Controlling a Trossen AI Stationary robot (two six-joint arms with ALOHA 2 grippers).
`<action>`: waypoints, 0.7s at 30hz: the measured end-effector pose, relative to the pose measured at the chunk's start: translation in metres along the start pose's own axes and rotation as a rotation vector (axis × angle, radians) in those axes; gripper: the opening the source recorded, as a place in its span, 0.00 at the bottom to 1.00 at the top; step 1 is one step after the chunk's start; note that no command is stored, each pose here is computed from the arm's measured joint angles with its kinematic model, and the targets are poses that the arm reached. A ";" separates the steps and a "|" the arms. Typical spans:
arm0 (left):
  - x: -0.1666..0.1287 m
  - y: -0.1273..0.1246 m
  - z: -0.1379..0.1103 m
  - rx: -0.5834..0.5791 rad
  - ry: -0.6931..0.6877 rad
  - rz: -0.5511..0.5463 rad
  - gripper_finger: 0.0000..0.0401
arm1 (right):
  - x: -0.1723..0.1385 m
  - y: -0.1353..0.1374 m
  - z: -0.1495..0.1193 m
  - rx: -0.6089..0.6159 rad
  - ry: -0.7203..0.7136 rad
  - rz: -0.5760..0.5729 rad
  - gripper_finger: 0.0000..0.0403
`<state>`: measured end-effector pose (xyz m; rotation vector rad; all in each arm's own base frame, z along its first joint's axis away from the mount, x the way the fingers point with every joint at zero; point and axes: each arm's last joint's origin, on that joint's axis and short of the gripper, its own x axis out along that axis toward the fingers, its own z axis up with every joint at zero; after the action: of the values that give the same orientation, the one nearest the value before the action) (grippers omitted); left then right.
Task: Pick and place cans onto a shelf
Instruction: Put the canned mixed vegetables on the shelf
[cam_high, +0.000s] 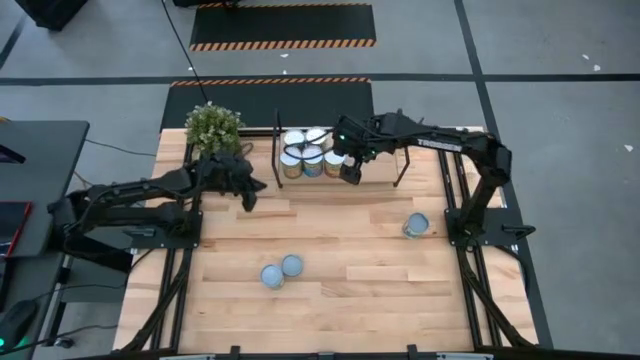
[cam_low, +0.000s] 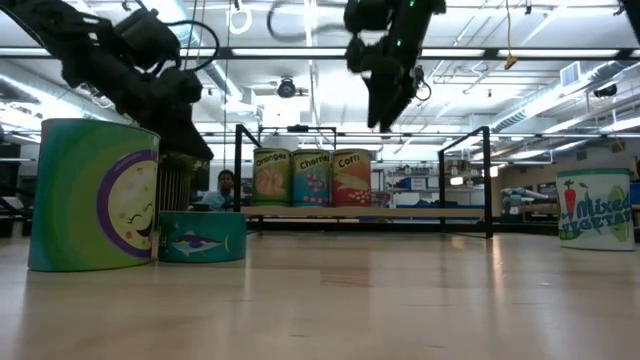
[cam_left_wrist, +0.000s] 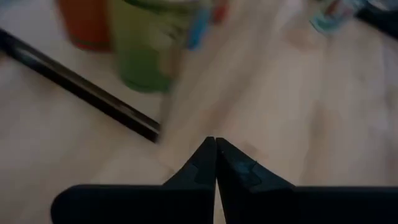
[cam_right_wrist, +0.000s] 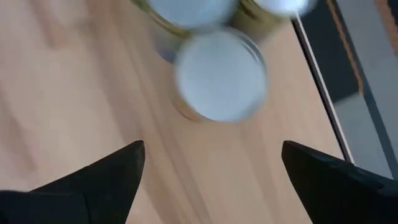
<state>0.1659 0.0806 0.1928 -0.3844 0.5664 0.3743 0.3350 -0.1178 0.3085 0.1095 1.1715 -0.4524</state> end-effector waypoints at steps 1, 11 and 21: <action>0.000 -0.006 -0.002 0.012 0.016 -0.015 0.03 | -0.004 0.005 -0.001 -0.009 -0.034 0.009 0.96; -0.013 -0.082 -0.014 0.246 0.057 -0.237 0.03 | 0.001 0.077 -0.039 -0.185 -0.226 0.174 0.96; -0.028 -0.112 -0.032 0.324 0.084 -0.194 0.32 | -0.006 0.121 -0.109 -0.301 -0.072 0.156 0.96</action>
<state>0.1791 -0.0365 0.2117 -0.1408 0.6542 0.0765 0.2870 0.0274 0.2535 -0.0753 1.1385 -0.1381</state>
